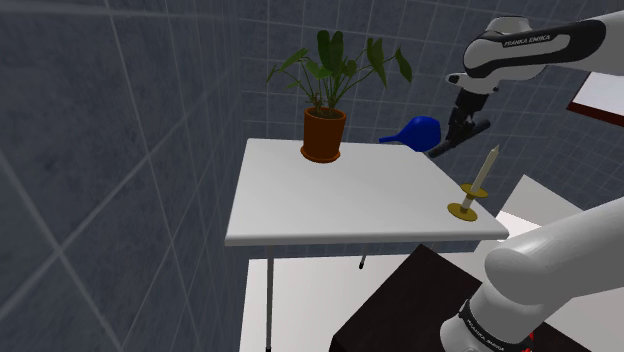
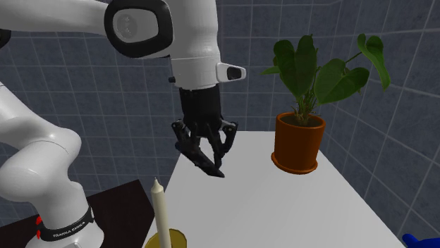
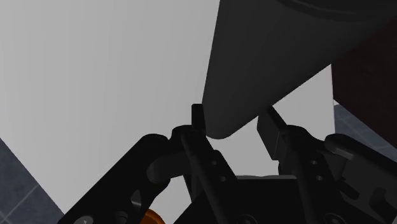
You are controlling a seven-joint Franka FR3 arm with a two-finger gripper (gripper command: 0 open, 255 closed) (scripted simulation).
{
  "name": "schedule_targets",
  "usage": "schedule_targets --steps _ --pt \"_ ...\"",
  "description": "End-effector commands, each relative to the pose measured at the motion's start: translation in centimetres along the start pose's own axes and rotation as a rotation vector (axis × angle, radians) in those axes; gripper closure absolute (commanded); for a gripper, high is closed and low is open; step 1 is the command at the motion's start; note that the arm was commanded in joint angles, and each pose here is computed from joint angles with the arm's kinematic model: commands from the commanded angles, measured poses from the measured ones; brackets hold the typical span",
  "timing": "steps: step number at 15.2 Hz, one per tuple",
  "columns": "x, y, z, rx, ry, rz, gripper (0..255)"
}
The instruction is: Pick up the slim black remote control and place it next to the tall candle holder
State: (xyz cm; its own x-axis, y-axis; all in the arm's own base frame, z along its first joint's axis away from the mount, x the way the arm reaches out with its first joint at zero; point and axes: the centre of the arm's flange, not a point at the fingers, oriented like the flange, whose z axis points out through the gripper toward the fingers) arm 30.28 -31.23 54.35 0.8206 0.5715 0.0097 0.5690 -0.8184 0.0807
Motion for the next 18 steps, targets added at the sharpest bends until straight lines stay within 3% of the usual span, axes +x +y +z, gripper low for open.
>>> schedule_targets --steps 1,18 --pt "0.0 -0.2 1.1 0.001 0.0 0.0 255" --pt "-0.1 -0.9 10.0 0.001 0.0 0.0 255"
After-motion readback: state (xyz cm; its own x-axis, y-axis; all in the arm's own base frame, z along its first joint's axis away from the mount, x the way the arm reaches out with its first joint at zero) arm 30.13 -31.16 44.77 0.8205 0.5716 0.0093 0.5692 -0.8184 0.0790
